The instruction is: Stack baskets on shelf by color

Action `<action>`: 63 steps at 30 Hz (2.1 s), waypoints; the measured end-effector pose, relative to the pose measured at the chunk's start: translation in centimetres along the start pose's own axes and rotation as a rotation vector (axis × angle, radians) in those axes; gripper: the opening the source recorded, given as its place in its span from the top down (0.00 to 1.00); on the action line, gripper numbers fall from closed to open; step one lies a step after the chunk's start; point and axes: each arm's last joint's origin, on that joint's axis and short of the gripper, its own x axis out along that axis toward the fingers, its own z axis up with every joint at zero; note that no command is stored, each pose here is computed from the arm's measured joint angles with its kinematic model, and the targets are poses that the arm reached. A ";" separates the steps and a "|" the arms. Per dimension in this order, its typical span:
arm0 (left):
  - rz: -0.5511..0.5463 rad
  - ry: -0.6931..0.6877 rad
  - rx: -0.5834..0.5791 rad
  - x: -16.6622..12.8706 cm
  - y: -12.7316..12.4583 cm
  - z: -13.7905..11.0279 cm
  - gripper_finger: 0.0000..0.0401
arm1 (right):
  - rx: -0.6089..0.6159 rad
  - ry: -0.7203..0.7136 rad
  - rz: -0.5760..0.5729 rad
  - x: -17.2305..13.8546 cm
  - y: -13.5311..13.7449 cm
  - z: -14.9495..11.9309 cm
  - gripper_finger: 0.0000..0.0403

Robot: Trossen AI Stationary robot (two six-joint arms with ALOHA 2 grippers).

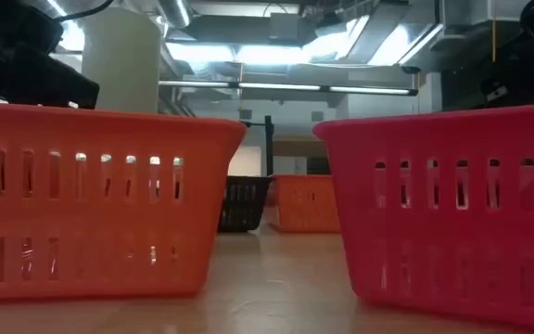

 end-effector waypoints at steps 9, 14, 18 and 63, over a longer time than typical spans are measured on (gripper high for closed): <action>0.000 0.000 0.000 0.0 0.0 0.0 1.00 | 0.000 0.000 0.000 0.0 0.0 0.0 0.66; 0.000 0.000 0.000 0.0 0.0 0.0 1.00 | 0.000 0.000 0.000 0.0 0.0 0.0 0.66; 0.000 0.000 0.000 0.0 0.0 0.0 1.00 | 0.000 0.000 0.000 0.0 0.0 0.0 0.66; 0.033 -0.054 0.019 0.0 0.1 0.5 1.00 | 0.155 -0.264 0.076 -0.4 0.5 2.6 0.66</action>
